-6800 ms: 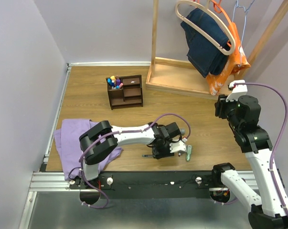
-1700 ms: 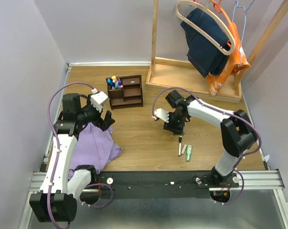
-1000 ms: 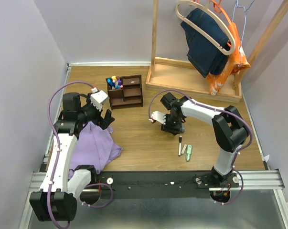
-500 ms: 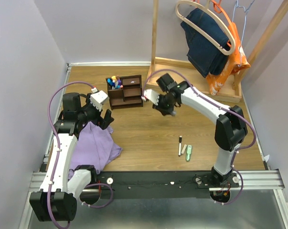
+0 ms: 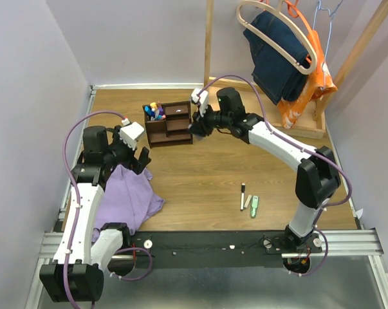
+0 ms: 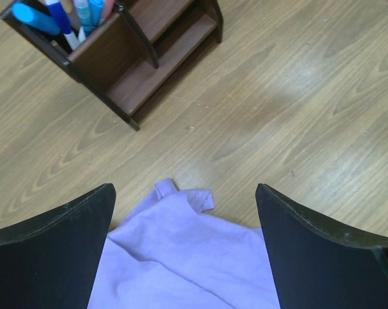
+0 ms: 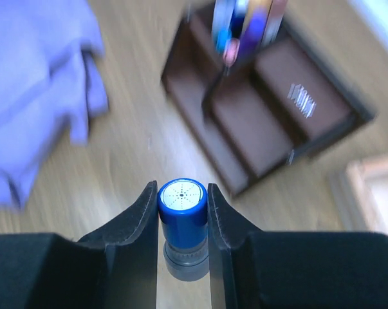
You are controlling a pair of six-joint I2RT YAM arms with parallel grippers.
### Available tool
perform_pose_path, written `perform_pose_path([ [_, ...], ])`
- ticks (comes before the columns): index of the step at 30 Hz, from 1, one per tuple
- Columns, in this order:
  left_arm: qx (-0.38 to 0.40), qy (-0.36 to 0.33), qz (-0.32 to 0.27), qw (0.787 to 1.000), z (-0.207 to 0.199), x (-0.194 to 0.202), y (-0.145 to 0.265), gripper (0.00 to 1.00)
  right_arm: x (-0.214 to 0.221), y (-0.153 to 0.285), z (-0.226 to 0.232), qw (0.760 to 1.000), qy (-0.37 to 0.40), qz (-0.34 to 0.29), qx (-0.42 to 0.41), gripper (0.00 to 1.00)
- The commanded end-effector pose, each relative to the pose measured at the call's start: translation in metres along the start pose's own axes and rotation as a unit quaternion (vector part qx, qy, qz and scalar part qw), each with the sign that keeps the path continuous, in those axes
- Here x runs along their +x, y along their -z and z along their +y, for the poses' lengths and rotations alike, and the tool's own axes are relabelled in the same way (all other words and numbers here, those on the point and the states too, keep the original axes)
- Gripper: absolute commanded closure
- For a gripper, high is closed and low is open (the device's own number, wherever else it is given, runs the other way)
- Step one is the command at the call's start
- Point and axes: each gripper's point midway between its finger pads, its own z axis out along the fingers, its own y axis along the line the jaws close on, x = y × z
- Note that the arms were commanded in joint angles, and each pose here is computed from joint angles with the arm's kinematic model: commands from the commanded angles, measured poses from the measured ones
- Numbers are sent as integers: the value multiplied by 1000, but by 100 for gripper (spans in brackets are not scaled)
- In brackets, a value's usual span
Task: Sort the stationery into containers
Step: Place the stationery in the storage box.
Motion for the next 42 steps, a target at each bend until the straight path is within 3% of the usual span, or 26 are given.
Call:
perform_pose_path([
  [1, -45, -15, 6, 999, 11, 5, 6, 1, -103, 2, -12, 974, 5, -226, 10, 99],
  [5, -62, -14, 5, 998, 16, 9, 6, 1, -127, 1, -22, 949, 29, -312, 29, 99],
  [8, -62, -12, 8, 998, 16, 13, 4, 1, -122, -13, -30, 941, 38, -334, 33, 100],
  [27, -65, 21, 14, 998, 37, 26, -32, 1, -46, -72, -40, 926, 57, -372, 35, 99],
  [42, -66, 37, 26, 997, 38, 45, -36, 1, -23, -99, -57, 913, 94, -392, 63, 99],
])
